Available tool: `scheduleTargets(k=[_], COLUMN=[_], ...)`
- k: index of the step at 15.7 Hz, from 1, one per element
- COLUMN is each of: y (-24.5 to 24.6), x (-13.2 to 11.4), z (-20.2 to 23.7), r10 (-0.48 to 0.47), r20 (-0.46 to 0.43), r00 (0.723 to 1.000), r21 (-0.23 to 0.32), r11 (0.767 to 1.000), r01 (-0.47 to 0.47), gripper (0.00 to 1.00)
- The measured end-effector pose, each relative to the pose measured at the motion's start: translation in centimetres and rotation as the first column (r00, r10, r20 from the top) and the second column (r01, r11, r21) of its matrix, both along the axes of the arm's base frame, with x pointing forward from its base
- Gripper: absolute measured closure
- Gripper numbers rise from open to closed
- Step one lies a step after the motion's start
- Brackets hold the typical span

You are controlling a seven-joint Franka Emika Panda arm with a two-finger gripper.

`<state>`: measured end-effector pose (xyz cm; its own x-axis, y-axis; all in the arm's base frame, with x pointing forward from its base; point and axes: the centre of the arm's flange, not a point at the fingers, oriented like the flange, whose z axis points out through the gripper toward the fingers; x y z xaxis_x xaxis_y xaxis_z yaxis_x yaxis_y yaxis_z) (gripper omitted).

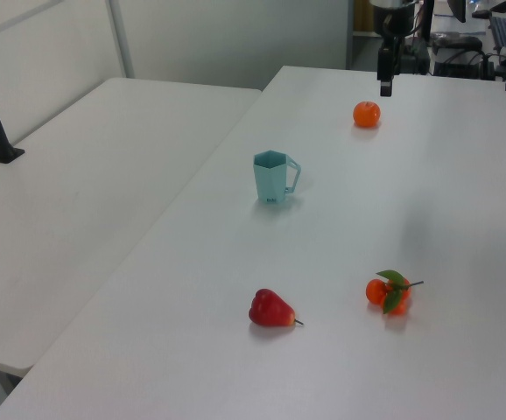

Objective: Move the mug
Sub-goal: 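Lower the open gripper down over the teal hexagonal mug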

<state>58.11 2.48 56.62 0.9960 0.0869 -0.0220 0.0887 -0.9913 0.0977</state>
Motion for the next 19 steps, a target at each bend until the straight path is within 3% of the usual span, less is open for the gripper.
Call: scheduleTargets(k=[7,10,14,19], y=[-0.2,0.2,1.2,2.4], x=[-0.2,0.7,4.1,8.6], z=[-1.0,-1.4,-5.2,-13.7], r10=[-0.008,0.026,0.090,0.147], r20=[-0.020,0.029,0.112,0.181], r00=[1.000,0.999,0.990,0.972], r21=[-0.001,0.002,-0.003,-0.015], r11=[1.000,1.000,0.996,0.989], r01=[0.008,-0.026,-0.090,-0.147], gripper=[0.00,0.00,0.00,0.00])
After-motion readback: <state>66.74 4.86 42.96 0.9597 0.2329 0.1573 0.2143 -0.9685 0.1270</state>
